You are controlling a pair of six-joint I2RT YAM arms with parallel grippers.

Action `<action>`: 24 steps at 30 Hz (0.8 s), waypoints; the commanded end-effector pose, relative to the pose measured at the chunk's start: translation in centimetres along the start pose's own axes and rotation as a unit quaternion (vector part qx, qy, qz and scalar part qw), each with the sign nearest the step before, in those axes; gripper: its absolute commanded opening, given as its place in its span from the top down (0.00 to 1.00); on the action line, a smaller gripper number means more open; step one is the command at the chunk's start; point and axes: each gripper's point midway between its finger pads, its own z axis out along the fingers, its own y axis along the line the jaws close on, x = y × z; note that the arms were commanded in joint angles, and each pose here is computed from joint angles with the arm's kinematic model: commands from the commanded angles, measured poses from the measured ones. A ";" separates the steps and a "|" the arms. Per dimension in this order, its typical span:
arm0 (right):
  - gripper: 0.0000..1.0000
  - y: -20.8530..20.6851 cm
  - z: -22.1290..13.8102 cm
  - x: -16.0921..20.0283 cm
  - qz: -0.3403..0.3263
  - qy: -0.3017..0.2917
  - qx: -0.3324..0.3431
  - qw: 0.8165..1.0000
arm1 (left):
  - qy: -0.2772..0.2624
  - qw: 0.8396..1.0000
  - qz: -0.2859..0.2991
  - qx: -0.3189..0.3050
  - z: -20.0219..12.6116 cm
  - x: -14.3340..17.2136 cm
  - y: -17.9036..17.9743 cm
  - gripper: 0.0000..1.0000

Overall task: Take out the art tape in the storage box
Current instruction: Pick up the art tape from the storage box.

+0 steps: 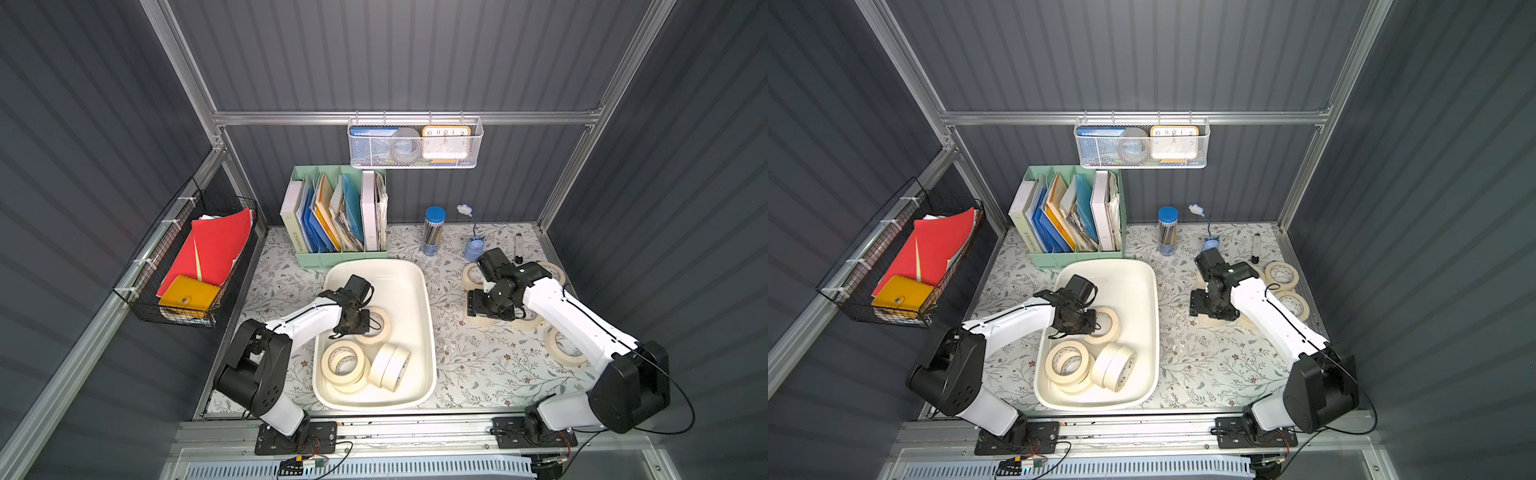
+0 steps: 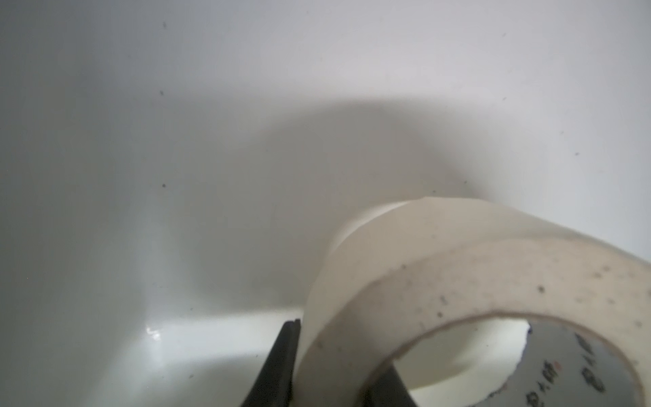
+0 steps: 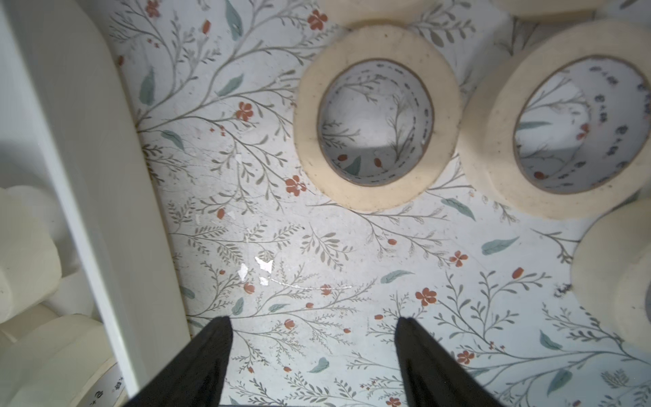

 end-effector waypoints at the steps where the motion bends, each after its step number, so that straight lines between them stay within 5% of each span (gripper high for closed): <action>1: 0.22 3.1 -1.5 -0.8 -0.028 -0.009 -0.018 0.999 | -0.038 0.999 0.019 -0.005 -2.5 -2.9 -0.4 0.75; 12: 0.29 18.4 -1.8 -2.0 -0.126 -0.003 -0.127 0.984 | -0.099 0.993 0.052 0.037 -6.9 -6.9 -4.2 0.75; 24: 0.35 21.8 1.4 -2.3 -0.139 0.016 -0.132 0.981 | -0.117 0.990 0.057 0.051 -8.4 -7.4 -5.9 0.75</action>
